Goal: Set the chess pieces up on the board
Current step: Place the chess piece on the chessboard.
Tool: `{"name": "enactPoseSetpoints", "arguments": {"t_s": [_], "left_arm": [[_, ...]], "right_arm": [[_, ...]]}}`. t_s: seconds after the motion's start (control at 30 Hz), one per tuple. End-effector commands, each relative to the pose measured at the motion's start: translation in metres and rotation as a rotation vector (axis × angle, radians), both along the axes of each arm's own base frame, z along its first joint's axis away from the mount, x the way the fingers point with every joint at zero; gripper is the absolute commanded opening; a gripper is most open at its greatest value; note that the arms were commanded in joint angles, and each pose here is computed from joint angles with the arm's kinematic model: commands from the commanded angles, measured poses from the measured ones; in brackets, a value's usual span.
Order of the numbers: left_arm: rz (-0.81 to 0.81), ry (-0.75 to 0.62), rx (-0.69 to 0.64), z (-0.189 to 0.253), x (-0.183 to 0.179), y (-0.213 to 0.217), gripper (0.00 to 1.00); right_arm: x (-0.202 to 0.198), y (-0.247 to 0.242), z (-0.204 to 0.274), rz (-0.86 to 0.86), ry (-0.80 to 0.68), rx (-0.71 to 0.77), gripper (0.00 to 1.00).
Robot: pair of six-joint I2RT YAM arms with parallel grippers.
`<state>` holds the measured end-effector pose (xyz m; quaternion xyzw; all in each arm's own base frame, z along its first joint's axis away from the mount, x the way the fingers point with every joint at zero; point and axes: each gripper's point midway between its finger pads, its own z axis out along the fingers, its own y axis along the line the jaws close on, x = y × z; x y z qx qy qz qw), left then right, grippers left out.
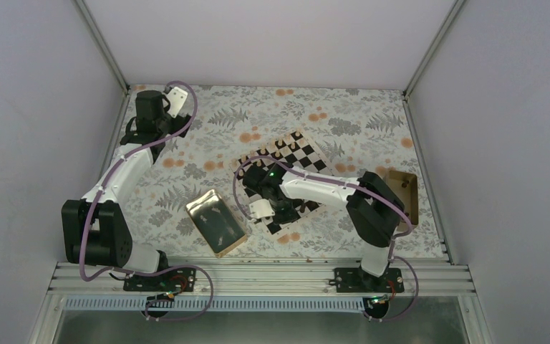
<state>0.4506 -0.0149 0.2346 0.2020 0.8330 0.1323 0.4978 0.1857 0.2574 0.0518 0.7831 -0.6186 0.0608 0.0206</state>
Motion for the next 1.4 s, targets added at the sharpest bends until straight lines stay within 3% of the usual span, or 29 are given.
{"name": "enactPoseSetpoints", "arguments": {"t_s": [0.0, 0.4, 0.73, 1.37], "left_arm": [[-0.001, -0.027, -0.021, 0.006, -0.002, 0.001, 1.0], [-0.007, -0.027, -0.028, 0.005, -0.002, 0.001, 1.0], [-0.005, -0.025, -0.029, 0.004, -0.002, 0.004, 1.0], [-0.002, -0.034, -0.043, 0.015, -0.004, 0.004, 1.0]], "right_arm": [[0.004, 0.011, -0.002, 0.017, -0.011, 0.015, 0.38], [0.007, 0.015, -0.011, 0.02, -0.01, 0.002, 0.37], [0.004, 0.012, -0.005, 0.007, 0.003, -0.01, 0.15], [-0.008, 0.001, 0.005, -0.02, -0.027, -0.009, 0.12]]}}
